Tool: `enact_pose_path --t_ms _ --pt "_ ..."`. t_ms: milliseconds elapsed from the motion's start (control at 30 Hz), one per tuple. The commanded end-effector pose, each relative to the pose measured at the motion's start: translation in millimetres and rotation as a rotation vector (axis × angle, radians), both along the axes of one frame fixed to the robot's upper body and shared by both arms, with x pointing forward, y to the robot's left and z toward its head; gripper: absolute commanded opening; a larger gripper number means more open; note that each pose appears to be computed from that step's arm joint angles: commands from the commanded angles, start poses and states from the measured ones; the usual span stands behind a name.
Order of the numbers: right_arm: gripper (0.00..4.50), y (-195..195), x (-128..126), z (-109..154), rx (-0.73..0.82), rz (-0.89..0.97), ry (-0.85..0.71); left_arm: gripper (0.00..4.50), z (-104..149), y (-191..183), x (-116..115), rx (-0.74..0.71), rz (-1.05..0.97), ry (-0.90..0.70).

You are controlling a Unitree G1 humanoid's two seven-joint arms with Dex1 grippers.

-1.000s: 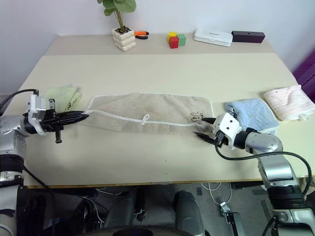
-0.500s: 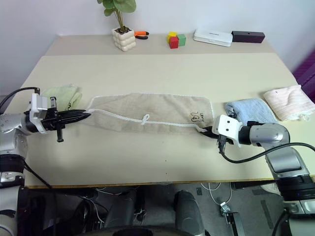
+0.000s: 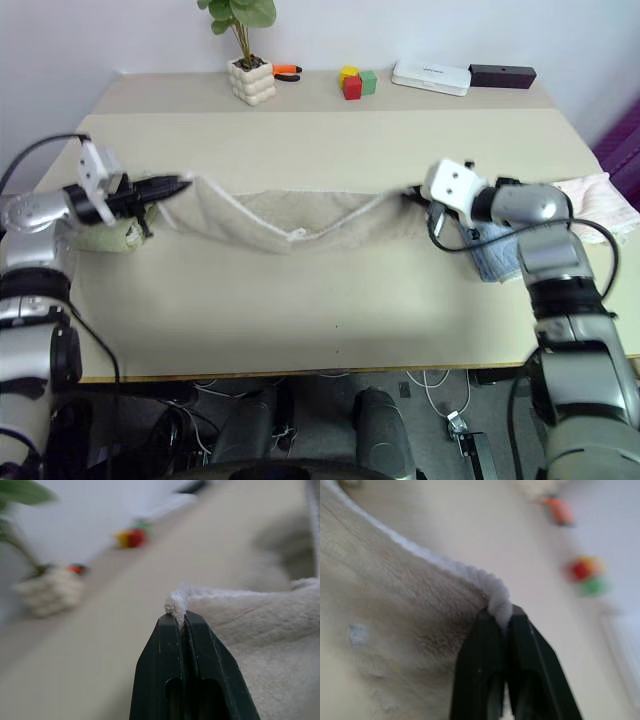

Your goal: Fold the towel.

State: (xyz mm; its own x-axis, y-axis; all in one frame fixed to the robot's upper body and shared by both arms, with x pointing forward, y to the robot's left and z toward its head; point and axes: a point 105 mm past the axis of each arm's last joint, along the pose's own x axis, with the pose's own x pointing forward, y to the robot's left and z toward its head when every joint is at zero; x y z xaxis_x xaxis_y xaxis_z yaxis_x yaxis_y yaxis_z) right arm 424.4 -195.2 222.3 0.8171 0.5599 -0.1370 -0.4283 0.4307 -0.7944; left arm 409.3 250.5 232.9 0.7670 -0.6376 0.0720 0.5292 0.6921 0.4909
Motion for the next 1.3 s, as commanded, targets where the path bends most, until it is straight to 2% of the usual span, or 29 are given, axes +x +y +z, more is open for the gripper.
enact_pose_path --t_ms 33,133,200,267,333,400,467,567,700,867,1000,1200,1300 --pt "0.07 -13 20 67 0.046 -0.182 -0.315 0.00 65 16 12 -0.006 0.210 -0.222" --pt "0.07 -23 16 105 0.146 -0.221 -0.458 0.00 111 24 3 -0.032 0.251 -0.362" --pt "0.07 -29 10 115 0.170 -0.220 -0.516 0.00 122 25 -3 -0.027 0.218 -0.384" --pt "0.07 -28 4 108 0.205 -0.158 -0.485 0.00 120 22 -10 0.024 0.166 -0.398" --pt "0.07 -24 -5 92 0.212 -0.080 -0.449 0.00 109 20 -15 0.065 0.096 -0.375" --pt "0.07 -15 -19 61 0.169 0.038 -0.349 0.00 88 17 -20 0.074 -0.013 -0.293" --pt "0.07 -7 -36 33 0.191 0.130 -0.220 0.00 63 15 -28 0.127 -0.108 -0.235" --pt "0.07 -3 -56 6 0.127 0.176 -0.127 0.00 34 17 -40 0.183 -0.206 -0.147" --pt "0.07 -5 -94 -43 0.074 0.238 0.099 0.00 -18 29 -63 0.226 -0.294 0.022" --pt "0.07 -16 -127 -49 0.036 0.279 0.250 0.00 -46 40 -83 0.232 -0.307 0.112" --pt "0.07 -26 -152 -55 0.043 0.303 0.394 0.00 -58 46 -101 0.212 -0.324 0.166" --pt "0.07 -34 -175 -62 0.092 0.292 0.527 0.00 -68 57 -124 0.135 -0.324 0.224" --pt "0.07 -34 -173 -65 0.087 0.275 0.513 0.00 -70 58 -127 0.096 -0.318 0.220"
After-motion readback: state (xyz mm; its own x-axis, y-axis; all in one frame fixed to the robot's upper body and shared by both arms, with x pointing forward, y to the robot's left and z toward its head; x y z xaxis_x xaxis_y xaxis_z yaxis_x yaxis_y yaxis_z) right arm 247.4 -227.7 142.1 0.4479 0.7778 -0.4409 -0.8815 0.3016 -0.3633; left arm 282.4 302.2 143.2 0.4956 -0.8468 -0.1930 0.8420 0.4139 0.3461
